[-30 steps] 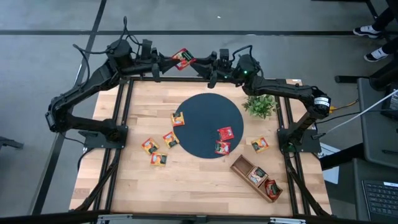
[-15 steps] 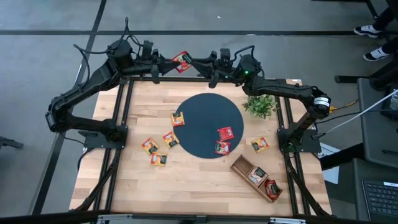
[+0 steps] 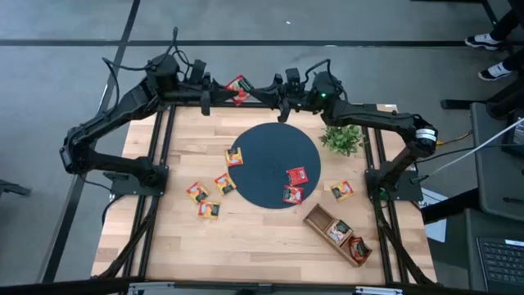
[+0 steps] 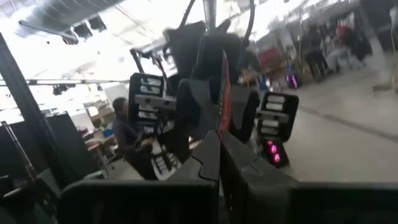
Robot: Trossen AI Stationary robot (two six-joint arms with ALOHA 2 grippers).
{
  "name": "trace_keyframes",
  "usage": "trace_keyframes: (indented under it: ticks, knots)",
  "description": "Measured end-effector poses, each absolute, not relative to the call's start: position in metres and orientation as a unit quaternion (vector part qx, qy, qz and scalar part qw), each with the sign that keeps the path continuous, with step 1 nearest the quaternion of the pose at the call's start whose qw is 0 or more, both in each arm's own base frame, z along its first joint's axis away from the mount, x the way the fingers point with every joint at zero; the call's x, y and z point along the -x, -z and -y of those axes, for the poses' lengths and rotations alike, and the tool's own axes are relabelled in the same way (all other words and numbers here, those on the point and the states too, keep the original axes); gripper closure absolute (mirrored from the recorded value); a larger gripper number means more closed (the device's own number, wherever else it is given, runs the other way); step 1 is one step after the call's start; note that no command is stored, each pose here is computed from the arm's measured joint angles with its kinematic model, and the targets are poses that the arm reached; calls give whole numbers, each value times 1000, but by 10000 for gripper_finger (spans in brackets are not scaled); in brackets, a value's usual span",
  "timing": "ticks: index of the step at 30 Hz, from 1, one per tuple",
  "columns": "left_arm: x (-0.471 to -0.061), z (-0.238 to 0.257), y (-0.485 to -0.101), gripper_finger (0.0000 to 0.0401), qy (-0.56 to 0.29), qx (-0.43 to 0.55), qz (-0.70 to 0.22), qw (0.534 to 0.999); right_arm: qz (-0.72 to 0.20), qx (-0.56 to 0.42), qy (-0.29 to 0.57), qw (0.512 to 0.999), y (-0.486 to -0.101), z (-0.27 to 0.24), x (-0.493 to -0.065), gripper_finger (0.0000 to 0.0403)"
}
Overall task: Pick & Place Tea
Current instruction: Put the red tea bag into the right section of the wooden organizer
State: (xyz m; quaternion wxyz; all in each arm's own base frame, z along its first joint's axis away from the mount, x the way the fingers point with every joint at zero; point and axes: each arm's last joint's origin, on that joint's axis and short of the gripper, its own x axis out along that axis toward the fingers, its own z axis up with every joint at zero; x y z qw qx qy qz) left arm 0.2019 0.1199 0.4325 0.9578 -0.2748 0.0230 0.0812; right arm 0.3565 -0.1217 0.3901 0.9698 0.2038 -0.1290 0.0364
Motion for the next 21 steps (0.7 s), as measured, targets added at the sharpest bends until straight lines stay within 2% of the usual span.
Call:
trace_keyframes:
  ticks: [7,13,21]
  knots:
    - [-206,-113,-431,321,-68,258,-35,963,29,-232,-29,972,-404,98,-329,399]
    - [-209,-105,-431,288,-24,263,-45,964,-59,-273,-31,960,-413,71,-296,399]
    - [-211,-101,-431,279,-16,254,-47,966,-182,-363,-43,913,-413,22,-261,399]
